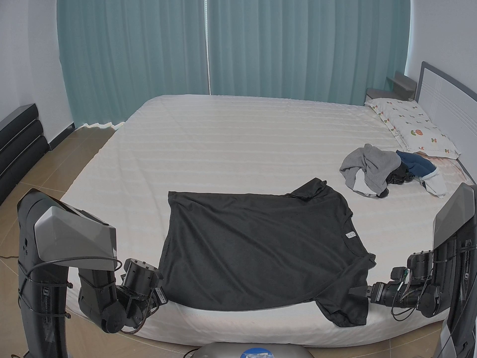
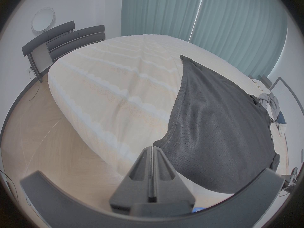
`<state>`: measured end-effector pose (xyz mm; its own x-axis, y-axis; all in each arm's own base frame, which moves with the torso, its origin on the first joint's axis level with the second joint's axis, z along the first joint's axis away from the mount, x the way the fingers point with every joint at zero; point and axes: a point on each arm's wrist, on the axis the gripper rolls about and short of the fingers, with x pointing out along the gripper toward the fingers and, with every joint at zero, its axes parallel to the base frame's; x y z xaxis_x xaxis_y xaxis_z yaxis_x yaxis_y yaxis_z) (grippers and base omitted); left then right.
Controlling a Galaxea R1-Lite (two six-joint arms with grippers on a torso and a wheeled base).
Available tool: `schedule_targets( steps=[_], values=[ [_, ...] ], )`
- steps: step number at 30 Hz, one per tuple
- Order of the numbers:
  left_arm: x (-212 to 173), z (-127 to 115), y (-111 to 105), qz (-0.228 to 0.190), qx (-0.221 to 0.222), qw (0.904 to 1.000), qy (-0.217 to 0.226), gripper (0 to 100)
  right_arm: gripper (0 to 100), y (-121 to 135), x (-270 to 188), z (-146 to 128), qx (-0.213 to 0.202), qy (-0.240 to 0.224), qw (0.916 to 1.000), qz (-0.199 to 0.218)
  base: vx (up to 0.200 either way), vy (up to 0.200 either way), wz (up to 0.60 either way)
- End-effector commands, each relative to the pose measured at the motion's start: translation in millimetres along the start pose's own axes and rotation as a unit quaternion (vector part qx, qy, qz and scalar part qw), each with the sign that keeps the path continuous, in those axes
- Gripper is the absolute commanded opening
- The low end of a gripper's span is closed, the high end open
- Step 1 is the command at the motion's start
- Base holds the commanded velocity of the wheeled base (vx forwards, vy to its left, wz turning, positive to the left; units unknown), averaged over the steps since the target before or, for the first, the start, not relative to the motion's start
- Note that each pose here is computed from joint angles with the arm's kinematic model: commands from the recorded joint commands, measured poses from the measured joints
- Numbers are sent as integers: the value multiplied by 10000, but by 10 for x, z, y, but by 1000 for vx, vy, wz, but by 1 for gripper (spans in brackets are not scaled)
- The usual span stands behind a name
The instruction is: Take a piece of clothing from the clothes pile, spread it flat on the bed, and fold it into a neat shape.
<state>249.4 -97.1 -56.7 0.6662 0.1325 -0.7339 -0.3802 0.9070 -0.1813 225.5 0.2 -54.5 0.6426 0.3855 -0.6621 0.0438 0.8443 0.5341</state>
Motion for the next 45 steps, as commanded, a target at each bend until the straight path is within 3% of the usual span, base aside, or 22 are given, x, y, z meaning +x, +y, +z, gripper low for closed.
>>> schedule_targets(
  steps=[1, 8, 9, 24, 32, 45],
  values=[
    [-8, -2, 1, -1, 9, 10000, 0, 0, 100, 16, 50, -60, -90, 110, 9999, -56, 0, 0, 0],
    [-5, -5, 8, 13, 10, 10000, 9, 0, 100, 39, 122, -81, -251, 92, 9994, -230, 0, 0, 0],
    [-4, -2, 5, 9, 7, 10000, 4, 0, 0, 39, 122, -88, -251, 103, 9993, -245, 0, 0, 0],
    [-14, -3, 11, 13, 17, 10000, 9, 0, 0, -72, -120, -153, -340, 267, 9962, -753, 0, 0, 0],
    [-38, -23, 55, 81, 153, 9998, 60, 0, 0, -7, -338, -261, -642, 1191, 9866, -915, 0, 0, 0],
    [-139, -46, 160, 193, 544, 9982, 168, 0, 0, 54, -518, -368, -801, 1890, 9733, -1024, 0, 0, 0]
  ],
)
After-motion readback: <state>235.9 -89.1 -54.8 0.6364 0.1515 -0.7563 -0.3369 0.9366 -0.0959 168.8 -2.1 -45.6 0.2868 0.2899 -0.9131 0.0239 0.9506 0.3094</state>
